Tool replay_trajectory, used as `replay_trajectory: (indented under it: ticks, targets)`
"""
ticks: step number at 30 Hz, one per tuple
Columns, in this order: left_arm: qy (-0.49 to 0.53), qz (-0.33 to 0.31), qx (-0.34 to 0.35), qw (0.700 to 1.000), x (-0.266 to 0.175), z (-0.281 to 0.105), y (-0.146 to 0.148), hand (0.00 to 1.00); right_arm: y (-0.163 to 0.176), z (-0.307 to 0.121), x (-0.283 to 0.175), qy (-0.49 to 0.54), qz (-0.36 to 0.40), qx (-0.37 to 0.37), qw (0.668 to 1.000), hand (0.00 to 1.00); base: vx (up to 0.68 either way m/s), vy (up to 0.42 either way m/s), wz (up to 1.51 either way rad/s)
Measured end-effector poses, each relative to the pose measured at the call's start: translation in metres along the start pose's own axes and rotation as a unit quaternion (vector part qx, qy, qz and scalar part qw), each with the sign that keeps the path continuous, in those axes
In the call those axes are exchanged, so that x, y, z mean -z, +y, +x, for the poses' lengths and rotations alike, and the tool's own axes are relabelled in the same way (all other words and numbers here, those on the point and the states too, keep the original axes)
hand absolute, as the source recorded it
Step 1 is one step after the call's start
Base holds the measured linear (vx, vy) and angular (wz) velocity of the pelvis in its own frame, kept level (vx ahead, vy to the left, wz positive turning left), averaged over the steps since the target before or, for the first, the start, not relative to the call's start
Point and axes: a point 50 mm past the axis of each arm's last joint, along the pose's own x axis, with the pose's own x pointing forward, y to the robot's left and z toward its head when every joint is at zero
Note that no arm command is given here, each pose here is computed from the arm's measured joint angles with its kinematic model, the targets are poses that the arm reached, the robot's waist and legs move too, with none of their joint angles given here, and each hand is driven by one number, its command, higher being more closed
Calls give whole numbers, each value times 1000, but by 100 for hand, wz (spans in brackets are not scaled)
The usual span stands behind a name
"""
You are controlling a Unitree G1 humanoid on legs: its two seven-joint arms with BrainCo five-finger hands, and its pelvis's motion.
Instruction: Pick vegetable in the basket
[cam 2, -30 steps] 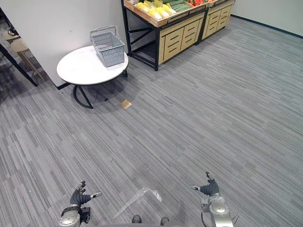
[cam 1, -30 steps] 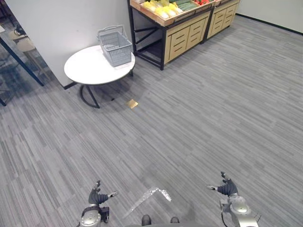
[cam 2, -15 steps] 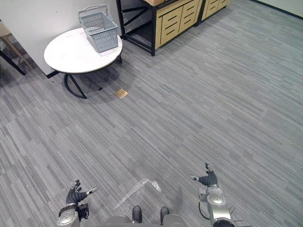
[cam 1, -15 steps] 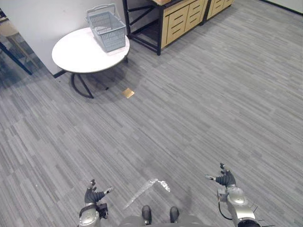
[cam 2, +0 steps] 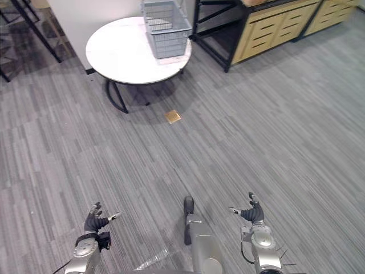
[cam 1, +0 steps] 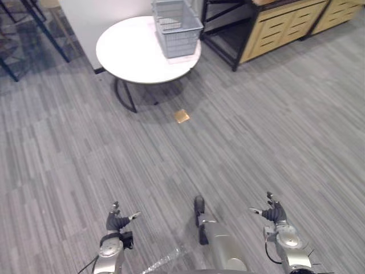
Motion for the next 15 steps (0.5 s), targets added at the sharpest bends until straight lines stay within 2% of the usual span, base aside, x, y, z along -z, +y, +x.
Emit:
replay_trajectory:
  ticks: [4, 8, 11, 15]
  targets:
    - [3, -5, 12, 1000, 1, -1, -5, 0, 13, -4, -11, -29, 20, -9, 999, 0, 634, -221, 25]
    - [-3, -19, 27, 999, 0, -6, -18, 0, 15, -3, -19, -45, 23, -10, 999, 0, 487, -72, -13]
    - [14, -11, 30, 999, 12, -13, -17, 0, 13, -5, -13, -35, 21, -3, 999, 0, 415, 55, -30]
    - [43, -5, 19, 999, 30, -22, -8, 0, 8, -6, -5, -16, 12, 2, 1000, 0, 624, 202, -69]
